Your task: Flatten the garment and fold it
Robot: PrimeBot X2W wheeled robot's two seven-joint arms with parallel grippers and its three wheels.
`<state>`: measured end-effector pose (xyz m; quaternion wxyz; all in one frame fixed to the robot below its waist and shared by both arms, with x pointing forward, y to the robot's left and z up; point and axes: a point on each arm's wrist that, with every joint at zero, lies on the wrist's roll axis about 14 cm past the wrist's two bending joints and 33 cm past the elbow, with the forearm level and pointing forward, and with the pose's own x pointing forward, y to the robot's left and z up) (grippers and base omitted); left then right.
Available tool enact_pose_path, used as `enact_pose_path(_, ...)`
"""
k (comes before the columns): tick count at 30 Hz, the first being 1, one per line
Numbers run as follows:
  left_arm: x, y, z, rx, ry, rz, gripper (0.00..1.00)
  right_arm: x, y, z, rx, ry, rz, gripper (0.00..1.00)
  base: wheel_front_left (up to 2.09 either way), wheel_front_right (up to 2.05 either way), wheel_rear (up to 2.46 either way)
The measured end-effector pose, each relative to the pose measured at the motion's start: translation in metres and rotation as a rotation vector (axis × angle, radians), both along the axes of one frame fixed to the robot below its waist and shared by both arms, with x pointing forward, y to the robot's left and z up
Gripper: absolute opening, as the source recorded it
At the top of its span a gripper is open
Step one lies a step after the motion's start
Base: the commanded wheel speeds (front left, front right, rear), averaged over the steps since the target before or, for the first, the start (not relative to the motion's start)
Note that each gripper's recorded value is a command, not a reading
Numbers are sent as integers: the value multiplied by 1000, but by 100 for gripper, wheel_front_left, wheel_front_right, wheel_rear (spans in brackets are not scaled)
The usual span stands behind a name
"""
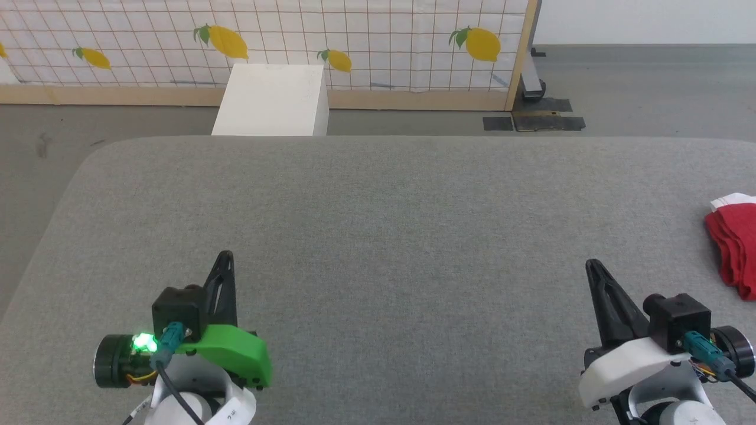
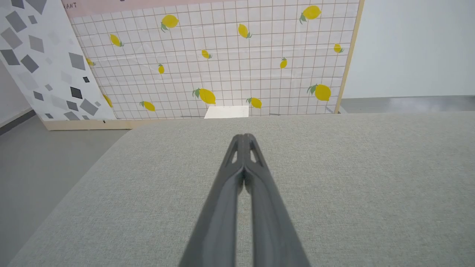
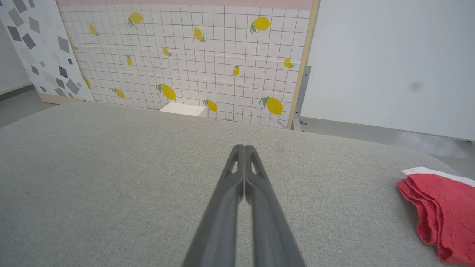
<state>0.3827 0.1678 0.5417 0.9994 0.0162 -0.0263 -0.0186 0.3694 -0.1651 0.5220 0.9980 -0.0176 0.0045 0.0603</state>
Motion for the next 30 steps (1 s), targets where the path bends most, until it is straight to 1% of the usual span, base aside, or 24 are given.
enact_pose_path(16, -6, 10, -9, 8, 36, 40, 0, -2, 4, 0, -11, 7, 8, 0, 0, 0, 0)
enact_pose_path(30, -7, 10, -9, 10, 39, 35, 0, -2, 4, 0, -11, 8, 9, 0, 0, 0, 0)
